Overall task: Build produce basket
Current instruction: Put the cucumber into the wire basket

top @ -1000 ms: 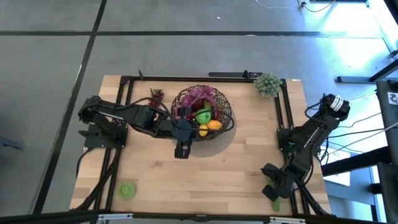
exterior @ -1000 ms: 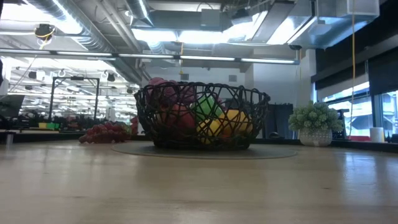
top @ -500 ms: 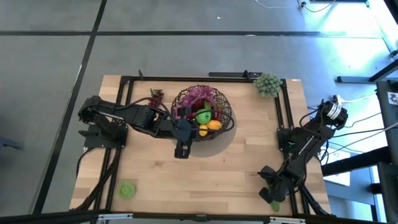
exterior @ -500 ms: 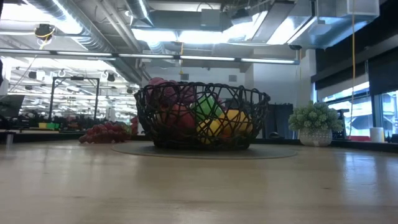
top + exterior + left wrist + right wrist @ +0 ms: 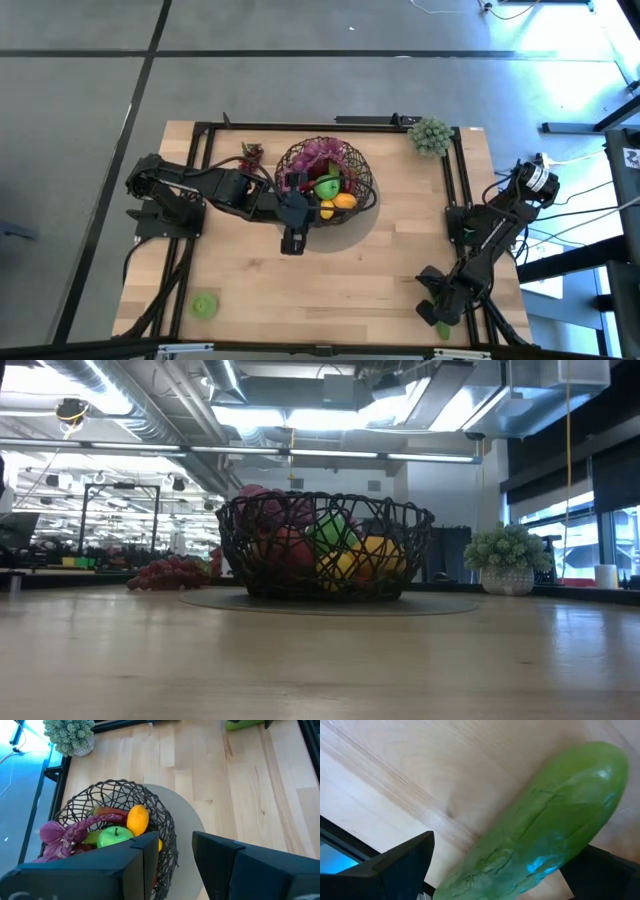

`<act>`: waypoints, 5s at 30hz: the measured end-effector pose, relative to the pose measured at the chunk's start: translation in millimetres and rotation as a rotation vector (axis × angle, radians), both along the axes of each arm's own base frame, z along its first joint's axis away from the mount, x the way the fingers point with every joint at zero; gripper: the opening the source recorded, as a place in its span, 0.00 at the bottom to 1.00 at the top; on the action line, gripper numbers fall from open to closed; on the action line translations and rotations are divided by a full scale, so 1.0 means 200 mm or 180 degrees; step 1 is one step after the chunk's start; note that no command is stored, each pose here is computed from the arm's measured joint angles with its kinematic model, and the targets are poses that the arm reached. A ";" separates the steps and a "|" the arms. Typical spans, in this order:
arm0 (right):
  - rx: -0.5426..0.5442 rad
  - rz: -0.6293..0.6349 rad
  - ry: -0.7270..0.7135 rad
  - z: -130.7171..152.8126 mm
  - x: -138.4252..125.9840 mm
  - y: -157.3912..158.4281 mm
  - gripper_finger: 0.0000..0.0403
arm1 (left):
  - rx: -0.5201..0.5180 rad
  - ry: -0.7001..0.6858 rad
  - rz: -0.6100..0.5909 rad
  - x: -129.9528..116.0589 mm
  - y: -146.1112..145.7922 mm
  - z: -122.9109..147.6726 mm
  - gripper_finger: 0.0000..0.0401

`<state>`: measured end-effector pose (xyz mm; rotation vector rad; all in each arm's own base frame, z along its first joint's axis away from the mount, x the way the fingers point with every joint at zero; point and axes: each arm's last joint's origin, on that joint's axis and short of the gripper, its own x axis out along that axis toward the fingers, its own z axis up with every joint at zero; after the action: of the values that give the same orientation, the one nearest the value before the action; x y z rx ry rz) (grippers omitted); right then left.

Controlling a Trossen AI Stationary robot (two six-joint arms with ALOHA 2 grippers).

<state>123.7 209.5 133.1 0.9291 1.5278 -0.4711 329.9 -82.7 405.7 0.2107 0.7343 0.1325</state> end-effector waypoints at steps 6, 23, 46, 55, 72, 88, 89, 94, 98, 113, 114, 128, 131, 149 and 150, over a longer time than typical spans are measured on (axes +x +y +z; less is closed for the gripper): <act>-0.0003 -0.0017 0.0000 0.00 0.00 0.00 0.99 | -0.0003 -0.0001 0.0002 0.00 0.00 0.00 0.27; -0.0006 -0.0077 -0.0001 0.00 0.00 0.00 0.99 | -0.0003 -0.0002 0.0002 0.00 0.00 0.00 0.27; -0.0002 -0.0657 0.0148 -0.01 0.00 0.00 0.99 | -0.0002 -0.0002 0.0002 0.00 0.00 0.00 0.27; 0.0005 -0.0861 0.0206 -0.01 0.00 -0.01 0.99 | -0.0002 -0.0003 0.0002 0.00 0.00 0.00 0.27; -0.0026 -0.0935 0.0328 -0.01 0.00 -0.01 0.79 | -0.0003 -0.0002 0.0002 0.00 0.00 0.00 0.27; -0.0026 -0.1047 0.0329 -0.01 0.04 -0.04 0.31 | -0.0002 -0.0003 0.0003 0.00 0.00 0.00 0.27; -0.0018 -0.1044 0.0335 -0.01 0.05 -0.05 0.31 | -0.0002 -0.0003 0.0003 0.00 0.00 0.00 0.27; -0.0065 -0.0950 0.0258 0.03 0.08 -0.04 0.31 | -0.0002 -0.0003 0.0003 0.00 0.00 0.00 0.27; -0.0022 -0.0863 0.0180 0.10 0.14 -0.02 0.31 | -0.0002 -0.0003 0.0003 0.00 0.00 0.00 0.27; -0.0457 -0.0407 -0.0072 0.56 0.42 -0.15 0.31 | -0.0038 -0.0012 0.0022 0.00 -0.01 0.00 0.27; -0.0541 -0.0371 -0.0091 0.60 0.44 -0.18 0.31 | -0.0051 -0.0016 0.0030 0.00 -0.01 0.00 0.27; -0.1648 -0.0040 -0.0750 1.01 0.67 -0.63 0.31 | -0.0273 -0.0066 0.0178 -0.02 -0.06 0.00 0.27; -0.1883 -0.0264 -0.0894 1.09 0.72 -0.77 0.31 | -0.0311 -0.0081 0.0199 -0.02 -0.08 0.00 0.27; -0.1902 -0.0505 -0.1545 0.95 0.92 -1.44 0.31 | 0.0150 -0.0301 0.0784 -0.07 -0.09 0.01 0.27; -0.1860 -0.0527 -0.1580 0.92 0.92 -1.46 0.31 | 0.0195 -0.0306 0.0880 -0.07 -0.08 0.01 0.27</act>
<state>308.2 -82.8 316.3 0.6437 0.7972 -0.6987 315.5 -98.7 408.0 0.1591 0.6615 0.4259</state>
